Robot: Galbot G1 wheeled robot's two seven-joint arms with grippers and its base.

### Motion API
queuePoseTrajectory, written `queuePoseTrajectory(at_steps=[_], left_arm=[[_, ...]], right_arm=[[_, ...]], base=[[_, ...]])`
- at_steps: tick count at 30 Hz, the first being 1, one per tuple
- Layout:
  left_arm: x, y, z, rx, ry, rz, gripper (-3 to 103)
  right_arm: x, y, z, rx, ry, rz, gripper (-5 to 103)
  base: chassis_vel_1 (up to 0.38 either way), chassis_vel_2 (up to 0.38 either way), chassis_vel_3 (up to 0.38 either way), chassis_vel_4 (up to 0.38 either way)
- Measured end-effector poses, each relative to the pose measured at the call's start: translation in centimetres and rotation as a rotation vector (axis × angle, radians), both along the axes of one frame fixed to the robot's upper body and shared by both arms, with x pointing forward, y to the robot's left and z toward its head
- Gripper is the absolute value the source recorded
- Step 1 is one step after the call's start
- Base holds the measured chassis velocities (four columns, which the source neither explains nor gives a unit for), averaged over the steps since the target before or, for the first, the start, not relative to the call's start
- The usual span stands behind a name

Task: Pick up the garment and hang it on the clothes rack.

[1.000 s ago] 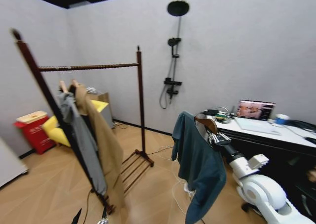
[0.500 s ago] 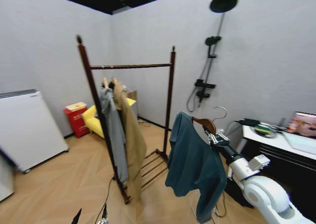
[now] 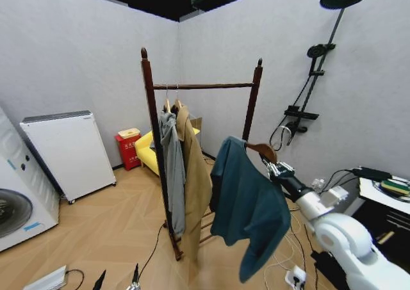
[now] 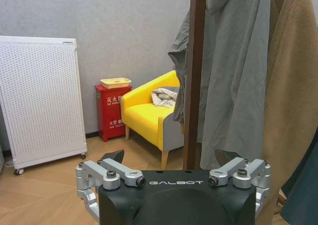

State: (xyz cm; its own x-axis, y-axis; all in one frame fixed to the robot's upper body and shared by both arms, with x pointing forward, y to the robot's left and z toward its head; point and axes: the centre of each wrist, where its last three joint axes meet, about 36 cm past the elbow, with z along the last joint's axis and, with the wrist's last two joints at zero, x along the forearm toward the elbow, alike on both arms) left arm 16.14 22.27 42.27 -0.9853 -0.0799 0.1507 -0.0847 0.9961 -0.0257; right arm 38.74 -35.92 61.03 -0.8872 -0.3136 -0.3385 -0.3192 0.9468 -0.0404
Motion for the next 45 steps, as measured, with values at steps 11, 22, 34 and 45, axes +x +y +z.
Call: queuePoseTrajectory(at_steps=[11,22,34,45], left_arm=[[0.0,0.0,0.0,0.000,0.000,-0.001,100],[0.0,0.0,0.0,0.000,0.000,0.000,100],[0.0,0.0,0.0,0.000,0.000,0.000,100],[0.0,0.0,0.0,0.000,0.000,0.000,100]], right_arm=[[5.9,0.3,3.6,0.001,-0.014,0.084,10],[17.5,5.7,9.7,0.021,-0.036,0.099,10],[26.8,14.4,12.2,-0.073,0.030,0.054,10],[28.8,20.7,14.9,-0.067,0.016,0.113,10]], base=[[-0.115,0.095,0.088,-0.085],[0.010,-0.007,-0.017,0.003],[0.000,0.000,0.000,0.000],[0.000,0.000,0.000,0.000]])
